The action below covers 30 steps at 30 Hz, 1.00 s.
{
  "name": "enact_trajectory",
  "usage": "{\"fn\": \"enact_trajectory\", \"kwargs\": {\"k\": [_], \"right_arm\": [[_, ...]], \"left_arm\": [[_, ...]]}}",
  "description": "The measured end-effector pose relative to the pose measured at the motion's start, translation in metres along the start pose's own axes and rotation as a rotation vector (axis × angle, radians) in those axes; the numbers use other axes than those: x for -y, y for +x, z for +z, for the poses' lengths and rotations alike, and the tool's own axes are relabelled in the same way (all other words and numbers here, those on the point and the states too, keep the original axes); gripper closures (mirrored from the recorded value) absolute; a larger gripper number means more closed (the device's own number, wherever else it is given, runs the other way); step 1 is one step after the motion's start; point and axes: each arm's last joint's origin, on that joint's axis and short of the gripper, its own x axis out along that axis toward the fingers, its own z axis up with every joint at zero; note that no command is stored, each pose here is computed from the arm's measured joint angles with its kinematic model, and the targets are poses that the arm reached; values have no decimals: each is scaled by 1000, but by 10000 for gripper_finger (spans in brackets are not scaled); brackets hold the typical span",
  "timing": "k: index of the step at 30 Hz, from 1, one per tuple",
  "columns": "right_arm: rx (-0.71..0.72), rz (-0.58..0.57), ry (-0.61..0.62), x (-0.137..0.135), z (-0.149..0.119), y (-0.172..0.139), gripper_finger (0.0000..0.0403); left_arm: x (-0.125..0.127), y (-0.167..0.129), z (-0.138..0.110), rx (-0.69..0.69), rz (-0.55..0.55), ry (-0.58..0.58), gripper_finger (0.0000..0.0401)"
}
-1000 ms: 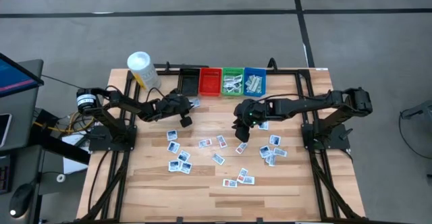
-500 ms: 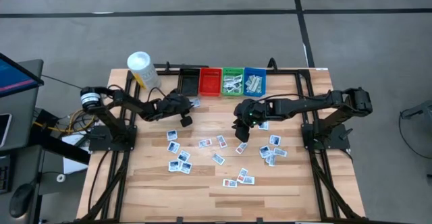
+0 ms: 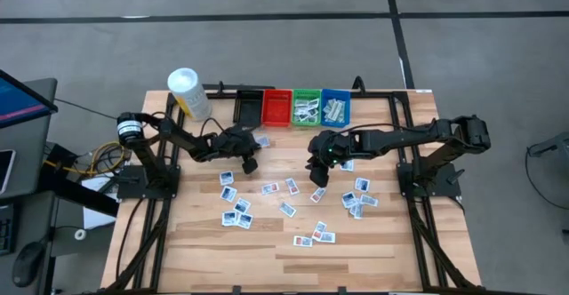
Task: Pick & Place First Aid Supplies
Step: Put the alcohol pad into the red bin
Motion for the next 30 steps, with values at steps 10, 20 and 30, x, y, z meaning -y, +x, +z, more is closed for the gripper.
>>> {"fn": "enact_trajectory", "kwargs": {"k": [10, 20, 30], "right_arm": [[9, -28, -45, 1, 0, 0, 296], [9, -26, -78, 1, 0, 0, 296], [5, -15, -91, -4, -1, 0, 295]], "left_arm": [[48, -8, 3, 58, -278, 26, 345], [65, -13, 11, 159, -267, 59, 345], [65, -13, 12, 161, -273, 58, 317]]}}
